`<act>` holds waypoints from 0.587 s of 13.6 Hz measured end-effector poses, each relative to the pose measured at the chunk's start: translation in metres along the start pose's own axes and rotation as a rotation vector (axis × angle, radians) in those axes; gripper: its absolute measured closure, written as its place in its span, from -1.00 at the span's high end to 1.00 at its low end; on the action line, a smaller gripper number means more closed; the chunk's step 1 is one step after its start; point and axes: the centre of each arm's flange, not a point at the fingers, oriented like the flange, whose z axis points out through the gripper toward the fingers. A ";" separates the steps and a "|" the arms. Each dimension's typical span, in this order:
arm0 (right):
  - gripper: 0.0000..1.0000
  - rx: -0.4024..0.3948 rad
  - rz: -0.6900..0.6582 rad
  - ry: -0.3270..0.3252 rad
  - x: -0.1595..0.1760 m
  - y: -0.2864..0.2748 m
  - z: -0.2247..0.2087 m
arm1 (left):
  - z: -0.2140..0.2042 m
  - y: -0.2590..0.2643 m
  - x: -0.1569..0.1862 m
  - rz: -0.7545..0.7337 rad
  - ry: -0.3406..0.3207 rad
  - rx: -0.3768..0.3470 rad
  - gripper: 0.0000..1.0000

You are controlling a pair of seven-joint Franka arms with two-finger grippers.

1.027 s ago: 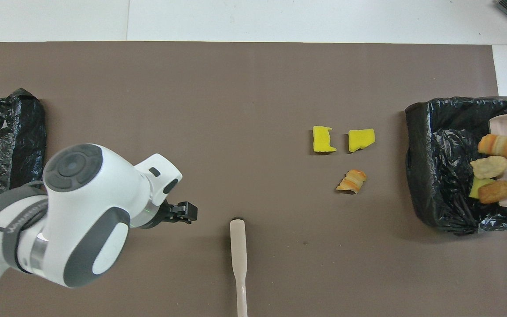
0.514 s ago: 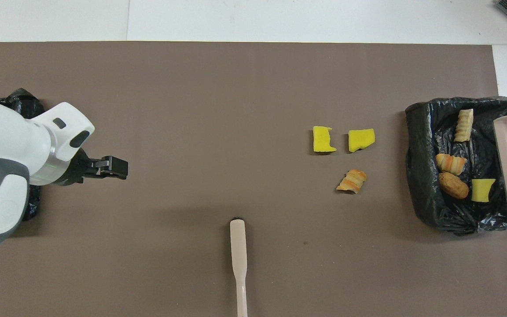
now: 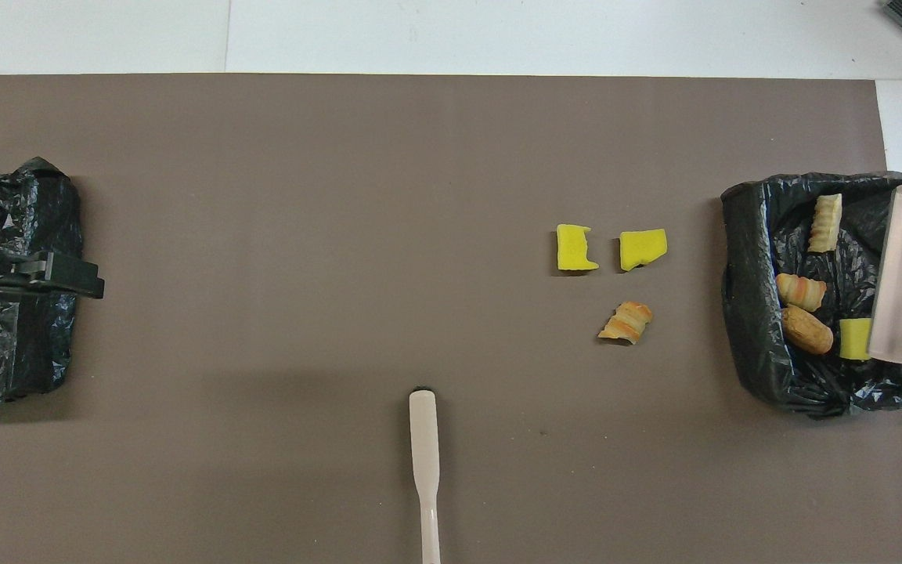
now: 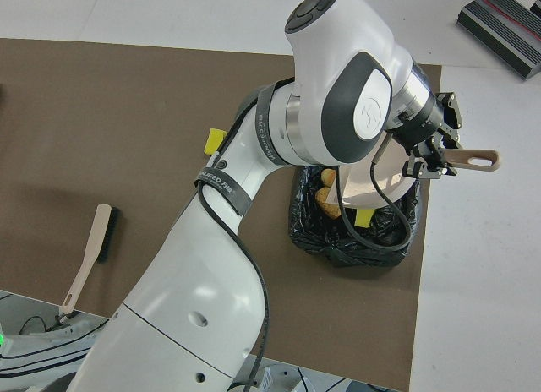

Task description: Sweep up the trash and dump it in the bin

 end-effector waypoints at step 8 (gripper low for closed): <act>-0.37 0.331 0.743 0.235 0.253 -0.083 -0.111 | -0.007 0.005 0.022 0.017 0.018 0.009 1.00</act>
